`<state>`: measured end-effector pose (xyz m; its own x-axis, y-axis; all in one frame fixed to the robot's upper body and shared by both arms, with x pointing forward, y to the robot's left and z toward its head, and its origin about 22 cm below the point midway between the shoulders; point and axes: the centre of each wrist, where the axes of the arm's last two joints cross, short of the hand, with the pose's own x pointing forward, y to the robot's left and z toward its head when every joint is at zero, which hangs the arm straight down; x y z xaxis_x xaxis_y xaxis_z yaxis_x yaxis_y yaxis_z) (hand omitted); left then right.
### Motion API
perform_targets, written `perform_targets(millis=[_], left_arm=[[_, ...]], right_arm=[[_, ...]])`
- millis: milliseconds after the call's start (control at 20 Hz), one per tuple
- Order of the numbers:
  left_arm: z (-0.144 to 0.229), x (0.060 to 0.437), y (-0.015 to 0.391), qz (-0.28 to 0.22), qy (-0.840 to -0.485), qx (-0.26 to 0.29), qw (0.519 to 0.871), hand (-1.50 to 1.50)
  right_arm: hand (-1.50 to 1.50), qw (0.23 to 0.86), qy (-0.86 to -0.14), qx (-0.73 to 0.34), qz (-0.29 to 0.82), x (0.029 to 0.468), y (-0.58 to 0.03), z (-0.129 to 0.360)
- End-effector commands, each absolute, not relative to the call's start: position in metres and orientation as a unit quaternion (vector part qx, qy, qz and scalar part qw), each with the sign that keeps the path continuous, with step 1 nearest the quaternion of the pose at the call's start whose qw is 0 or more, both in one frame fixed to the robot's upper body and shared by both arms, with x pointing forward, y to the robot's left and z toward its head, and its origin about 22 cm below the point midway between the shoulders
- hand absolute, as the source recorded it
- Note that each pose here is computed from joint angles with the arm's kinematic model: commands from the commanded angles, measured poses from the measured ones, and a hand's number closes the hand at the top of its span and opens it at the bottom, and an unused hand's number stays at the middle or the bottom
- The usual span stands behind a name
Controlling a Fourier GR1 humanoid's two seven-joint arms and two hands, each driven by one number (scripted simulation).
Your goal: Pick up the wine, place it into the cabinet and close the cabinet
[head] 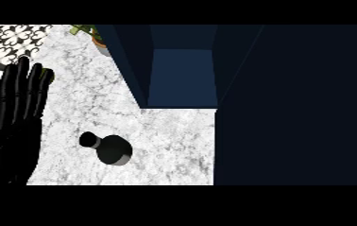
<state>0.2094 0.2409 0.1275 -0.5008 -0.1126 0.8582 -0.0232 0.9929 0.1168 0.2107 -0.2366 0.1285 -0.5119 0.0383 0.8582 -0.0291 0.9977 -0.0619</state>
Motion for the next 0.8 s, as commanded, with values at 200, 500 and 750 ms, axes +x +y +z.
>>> perform_targets(millis=[200, 500, 750], left_arm=[[0.13, 0.184, 0.225, -0.139, -0.877, -0.096, 0.449, -1.5], [0.132, 0.154, 0.189, -0.088, -0.803, -0.266, 0.525, -1.5], [0.142, 0.122, 0.188, -0.08, -0.801, -0.272, 0.527, -1.5]], right_arm=[[-1.5, 0.496, -0.866, -0.03, 0.052, 0.176, -0.241, 0.132], [-1.5, 0.538, -0.831, 0.101, 0.103, 0.164, -0.225, 0.14], [-1.5, 0.543, -0.826, 0.114, 0.102, 0.135, -0.221, 0.168]])
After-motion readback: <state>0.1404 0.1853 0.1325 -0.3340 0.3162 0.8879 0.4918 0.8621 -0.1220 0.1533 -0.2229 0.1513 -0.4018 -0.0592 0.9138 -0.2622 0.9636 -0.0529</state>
